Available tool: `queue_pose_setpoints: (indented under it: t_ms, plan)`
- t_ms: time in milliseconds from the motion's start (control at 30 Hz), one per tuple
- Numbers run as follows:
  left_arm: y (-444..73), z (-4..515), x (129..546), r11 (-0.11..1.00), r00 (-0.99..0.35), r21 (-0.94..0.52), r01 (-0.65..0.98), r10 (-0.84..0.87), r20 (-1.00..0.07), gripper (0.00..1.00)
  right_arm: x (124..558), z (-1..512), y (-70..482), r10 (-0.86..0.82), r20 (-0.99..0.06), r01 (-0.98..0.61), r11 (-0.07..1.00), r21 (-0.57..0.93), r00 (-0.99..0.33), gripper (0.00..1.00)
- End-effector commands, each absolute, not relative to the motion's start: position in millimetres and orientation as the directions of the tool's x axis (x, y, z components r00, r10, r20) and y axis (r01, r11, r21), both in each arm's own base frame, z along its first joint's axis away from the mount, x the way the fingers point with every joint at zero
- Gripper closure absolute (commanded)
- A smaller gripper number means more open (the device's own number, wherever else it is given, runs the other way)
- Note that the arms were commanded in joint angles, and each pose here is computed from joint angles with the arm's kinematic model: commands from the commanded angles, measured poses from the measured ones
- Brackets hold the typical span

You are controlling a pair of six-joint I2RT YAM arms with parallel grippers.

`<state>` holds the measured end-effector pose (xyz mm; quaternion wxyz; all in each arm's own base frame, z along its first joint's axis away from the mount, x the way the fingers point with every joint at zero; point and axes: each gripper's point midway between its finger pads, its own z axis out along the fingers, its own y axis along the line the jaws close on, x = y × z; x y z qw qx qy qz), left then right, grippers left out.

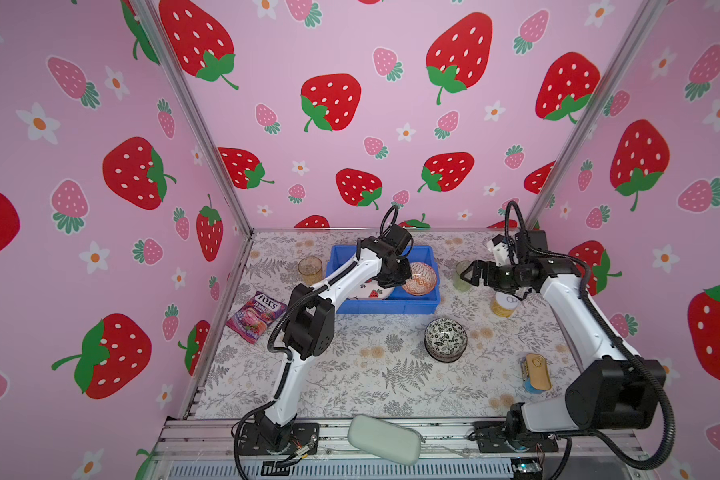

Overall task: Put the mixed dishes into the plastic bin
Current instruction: 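Lower the orange bowl into the bin beside the watermelon plate with left gripper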

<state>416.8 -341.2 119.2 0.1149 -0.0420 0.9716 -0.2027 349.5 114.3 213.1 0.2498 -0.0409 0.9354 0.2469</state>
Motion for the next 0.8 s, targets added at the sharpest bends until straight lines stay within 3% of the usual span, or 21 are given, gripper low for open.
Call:
queue_pose_setpoints:
  t_ms: [0, 767]
  plan:
    - [-349, 112, 417, 0.906, -0.973, -0.423, -0.021, -0.115, -0.198, 1.00, 349, 211, 114, 0.021, -0.495, -0.227, 0.871, 0.435, -0.868, 0.01]
    - [-344, 84, 404, 0.930, -0.986, -0.367, -0.023, -0.082, -0.145, 1.00, 350, 200, 116, 0.017, -0.476, -0.222, 0.869, 0.442, -0.879, 0.01]
